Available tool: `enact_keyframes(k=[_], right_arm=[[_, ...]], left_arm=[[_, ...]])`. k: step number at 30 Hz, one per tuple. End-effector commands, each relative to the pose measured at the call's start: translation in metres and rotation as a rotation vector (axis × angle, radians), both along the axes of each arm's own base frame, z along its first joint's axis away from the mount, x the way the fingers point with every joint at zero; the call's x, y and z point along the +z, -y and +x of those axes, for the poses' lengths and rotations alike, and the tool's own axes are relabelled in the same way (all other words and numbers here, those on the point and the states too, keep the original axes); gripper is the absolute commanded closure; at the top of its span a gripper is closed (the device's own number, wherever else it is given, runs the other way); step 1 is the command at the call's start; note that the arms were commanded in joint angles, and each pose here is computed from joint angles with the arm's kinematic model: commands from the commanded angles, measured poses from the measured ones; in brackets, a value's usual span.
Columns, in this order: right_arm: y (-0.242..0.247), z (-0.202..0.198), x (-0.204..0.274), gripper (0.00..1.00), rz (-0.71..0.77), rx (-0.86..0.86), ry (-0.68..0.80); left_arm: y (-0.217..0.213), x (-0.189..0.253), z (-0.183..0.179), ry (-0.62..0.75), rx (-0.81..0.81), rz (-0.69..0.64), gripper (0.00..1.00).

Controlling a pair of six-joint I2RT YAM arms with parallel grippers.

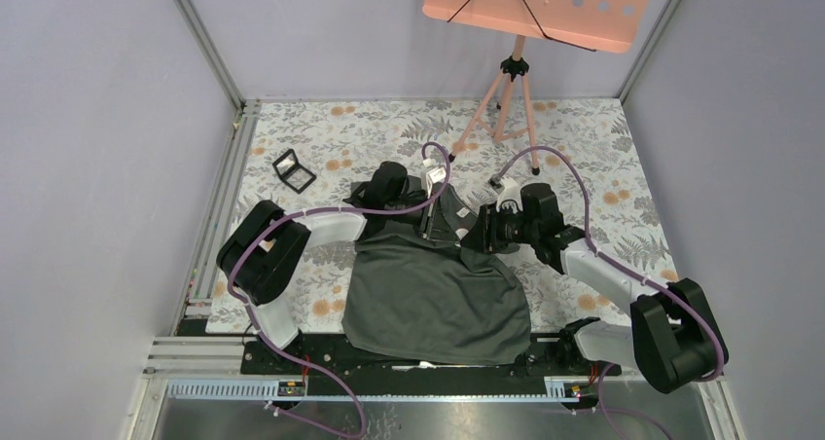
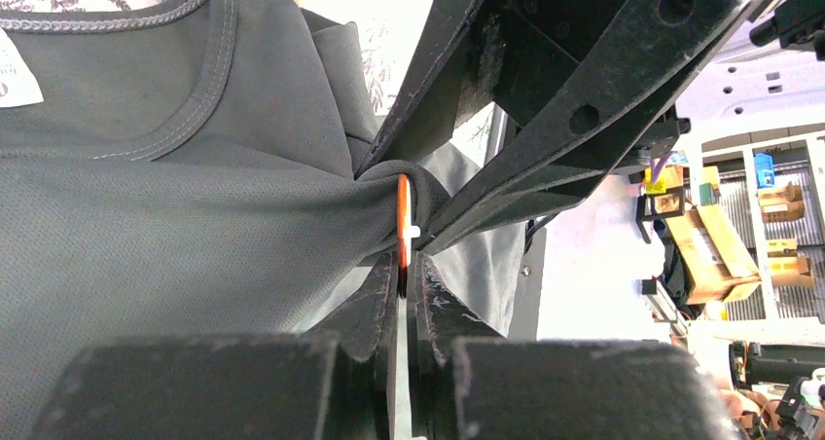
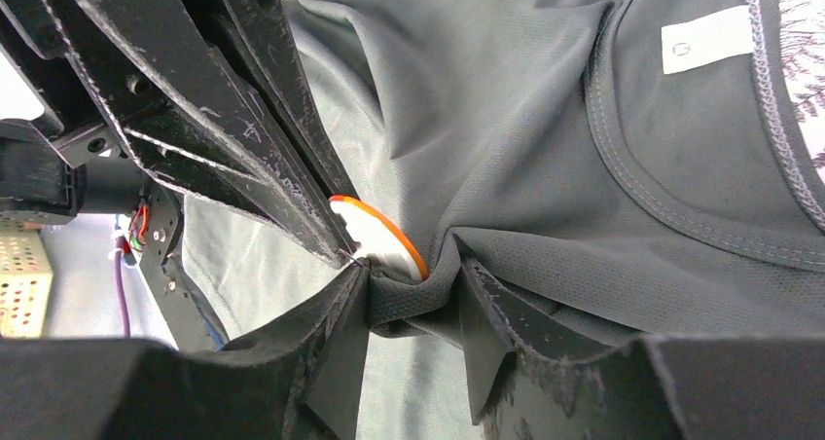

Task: Pin the brooch onto the clothing

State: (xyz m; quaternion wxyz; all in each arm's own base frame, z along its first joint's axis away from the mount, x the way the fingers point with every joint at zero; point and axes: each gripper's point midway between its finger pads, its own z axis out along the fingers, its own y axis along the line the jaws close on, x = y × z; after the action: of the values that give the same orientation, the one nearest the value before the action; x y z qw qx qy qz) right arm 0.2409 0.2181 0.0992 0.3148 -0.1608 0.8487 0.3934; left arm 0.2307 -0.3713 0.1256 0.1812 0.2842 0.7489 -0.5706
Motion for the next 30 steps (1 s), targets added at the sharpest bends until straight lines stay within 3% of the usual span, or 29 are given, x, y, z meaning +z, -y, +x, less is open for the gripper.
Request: enact_keyframes(k=[1,21,30], right_arm=[[-0.008,0.006,0.008,0.57,0.016,0.037,0.005],[-0.021,-0.002,0.0,0.65,0.035,0.126,-0.092],[-0.017,0.002,-0.014,0.69,-0.022,0.097,-0.144]], left_arm=[[0.006,0.027,-0.018,0.065,-0.121,-0.077,1.0],[0.005,0.028,-0.033,0.112,-0.201,-0.052,1.0],[0.005,0.031,-0.037,0.124,-0.213,-0.055,1.0]])
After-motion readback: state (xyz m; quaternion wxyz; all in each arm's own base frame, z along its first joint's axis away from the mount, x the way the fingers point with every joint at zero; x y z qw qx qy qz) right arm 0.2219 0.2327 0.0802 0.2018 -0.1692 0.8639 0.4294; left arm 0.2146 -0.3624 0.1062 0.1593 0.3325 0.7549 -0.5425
